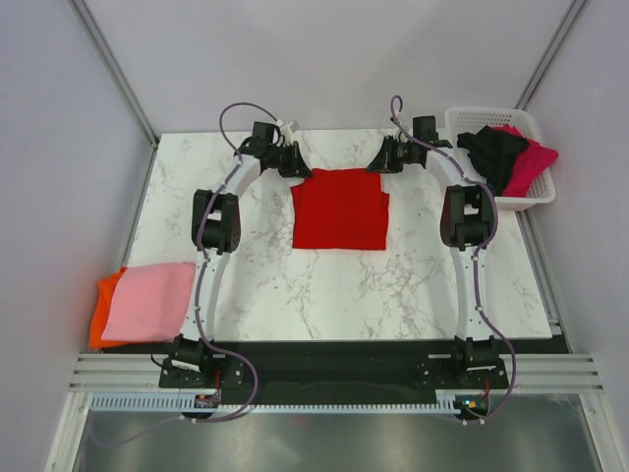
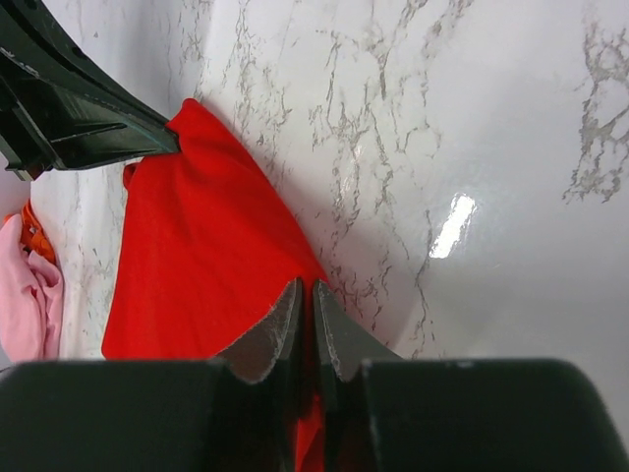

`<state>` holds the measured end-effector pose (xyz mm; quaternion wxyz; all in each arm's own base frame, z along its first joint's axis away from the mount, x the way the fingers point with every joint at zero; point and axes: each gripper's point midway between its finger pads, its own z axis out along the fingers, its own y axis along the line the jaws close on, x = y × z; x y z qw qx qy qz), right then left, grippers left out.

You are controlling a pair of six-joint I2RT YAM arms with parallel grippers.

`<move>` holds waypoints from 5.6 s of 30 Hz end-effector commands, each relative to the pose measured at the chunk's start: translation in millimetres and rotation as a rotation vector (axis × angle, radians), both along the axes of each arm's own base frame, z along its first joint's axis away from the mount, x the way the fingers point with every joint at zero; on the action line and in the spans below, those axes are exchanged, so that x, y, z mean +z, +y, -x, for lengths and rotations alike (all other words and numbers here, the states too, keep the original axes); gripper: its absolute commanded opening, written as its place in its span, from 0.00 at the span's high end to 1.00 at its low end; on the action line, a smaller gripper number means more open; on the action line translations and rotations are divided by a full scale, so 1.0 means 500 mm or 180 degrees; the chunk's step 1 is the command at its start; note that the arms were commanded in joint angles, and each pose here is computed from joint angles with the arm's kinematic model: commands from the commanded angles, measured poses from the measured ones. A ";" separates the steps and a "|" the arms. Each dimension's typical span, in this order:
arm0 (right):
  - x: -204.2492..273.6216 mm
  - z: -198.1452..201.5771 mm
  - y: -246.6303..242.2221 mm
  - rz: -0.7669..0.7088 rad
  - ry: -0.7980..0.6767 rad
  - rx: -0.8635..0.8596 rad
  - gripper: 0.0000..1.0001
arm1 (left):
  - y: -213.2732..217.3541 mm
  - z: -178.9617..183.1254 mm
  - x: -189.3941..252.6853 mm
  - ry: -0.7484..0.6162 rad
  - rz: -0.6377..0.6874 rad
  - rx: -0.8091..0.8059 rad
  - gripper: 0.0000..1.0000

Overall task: Fold and stack the t-shirts
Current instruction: Fold the tshirt

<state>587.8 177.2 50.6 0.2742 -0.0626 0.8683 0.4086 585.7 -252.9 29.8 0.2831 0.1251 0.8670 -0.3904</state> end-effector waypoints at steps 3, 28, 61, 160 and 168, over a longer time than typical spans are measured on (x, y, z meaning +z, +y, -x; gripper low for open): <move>0.071 -0.022 0.008 -0.0017 -0.0383 0.0098 0.88 | 0.006 -0.013 0.137 -0.0377 0.0092 -0.0040 0.98; 0.344 0.316 0.024 -0.0064 -0.0497 0.0521 0.92 | 0.048 0.348 0.435 -0.0412 0.0982 -0.0965 0.98; 0.197 0.803 -0.010 0.0039 0.0094 0.0511 0.89 | 0.122 0.768 0.323 0.0251 0.0867 -0.0576 0.98; 0.205 -0.041 -0.006 0.0276 -0.1238 0.0099 0.42 | 0.139 -0.050 0.226 -0.0821 -0.0427 0.0663 0.43; 0.317 0.043 -0.053 0.0561 -0.1394 0.0056 0.36 | 0.164 0.064 0.216 -0.0391 -0.0608 0.0639 0.37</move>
